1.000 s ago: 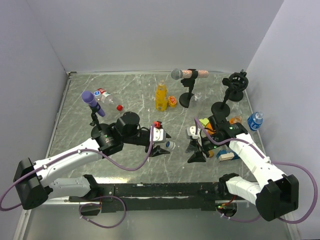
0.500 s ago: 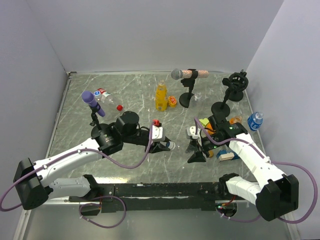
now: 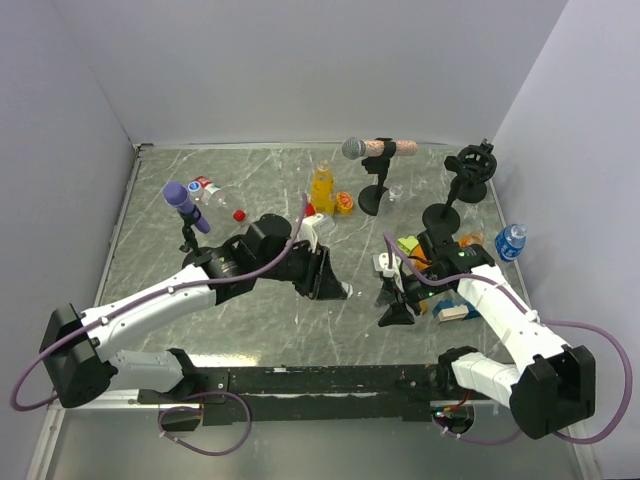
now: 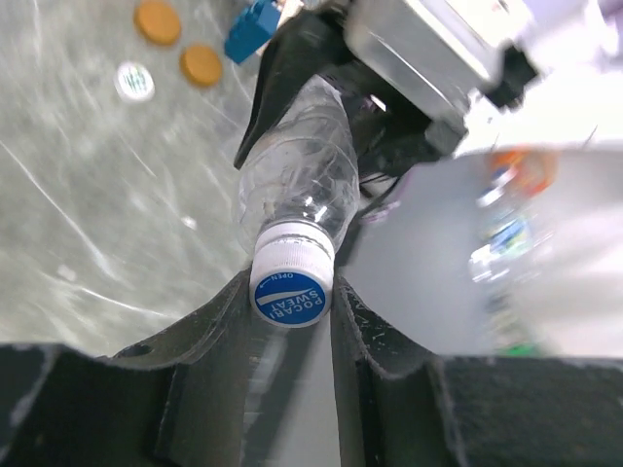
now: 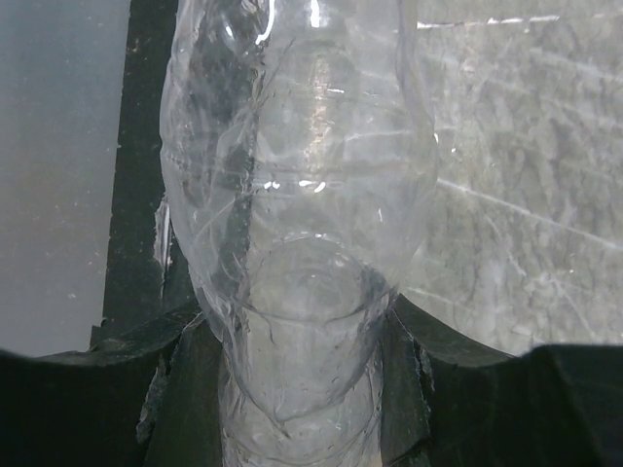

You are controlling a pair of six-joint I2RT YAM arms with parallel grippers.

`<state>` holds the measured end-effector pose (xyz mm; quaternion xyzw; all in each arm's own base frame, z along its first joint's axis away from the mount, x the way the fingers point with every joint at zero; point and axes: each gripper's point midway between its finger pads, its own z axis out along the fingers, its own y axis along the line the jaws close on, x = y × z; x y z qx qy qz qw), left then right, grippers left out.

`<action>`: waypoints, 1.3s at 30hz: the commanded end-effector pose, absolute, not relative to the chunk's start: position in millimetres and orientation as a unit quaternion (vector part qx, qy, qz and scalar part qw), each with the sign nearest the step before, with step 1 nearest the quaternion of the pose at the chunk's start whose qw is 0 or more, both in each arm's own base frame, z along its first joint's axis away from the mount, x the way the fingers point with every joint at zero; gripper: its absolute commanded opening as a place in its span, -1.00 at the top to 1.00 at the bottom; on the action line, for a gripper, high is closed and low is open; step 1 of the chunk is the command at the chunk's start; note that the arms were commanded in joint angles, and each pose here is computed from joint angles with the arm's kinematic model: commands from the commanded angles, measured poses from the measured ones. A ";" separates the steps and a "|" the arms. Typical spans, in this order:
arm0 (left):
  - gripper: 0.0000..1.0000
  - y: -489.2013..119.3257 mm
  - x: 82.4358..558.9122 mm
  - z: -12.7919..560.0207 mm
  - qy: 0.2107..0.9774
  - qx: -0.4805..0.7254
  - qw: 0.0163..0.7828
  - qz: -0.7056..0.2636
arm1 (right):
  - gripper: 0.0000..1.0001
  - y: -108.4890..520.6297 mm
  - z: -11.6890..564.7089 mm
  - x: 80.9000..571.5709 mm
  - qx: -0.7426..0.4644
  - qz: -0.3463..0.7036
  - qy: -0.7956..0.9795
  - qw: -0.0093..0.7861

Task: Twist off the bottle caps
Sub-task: Unscrew the bottle cap from the plastic bottle.

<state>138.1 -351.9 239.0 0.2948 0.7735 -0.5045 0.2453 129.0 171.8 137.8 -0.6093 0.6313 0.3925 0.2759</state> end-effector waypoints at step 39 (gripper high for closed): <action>-0.93 -307.0 125.4 288.3 0.428 0.560 0.591 -0.392 | 0.39 184.3 149.5 130.8 -0.624 0.409 0.590 0.309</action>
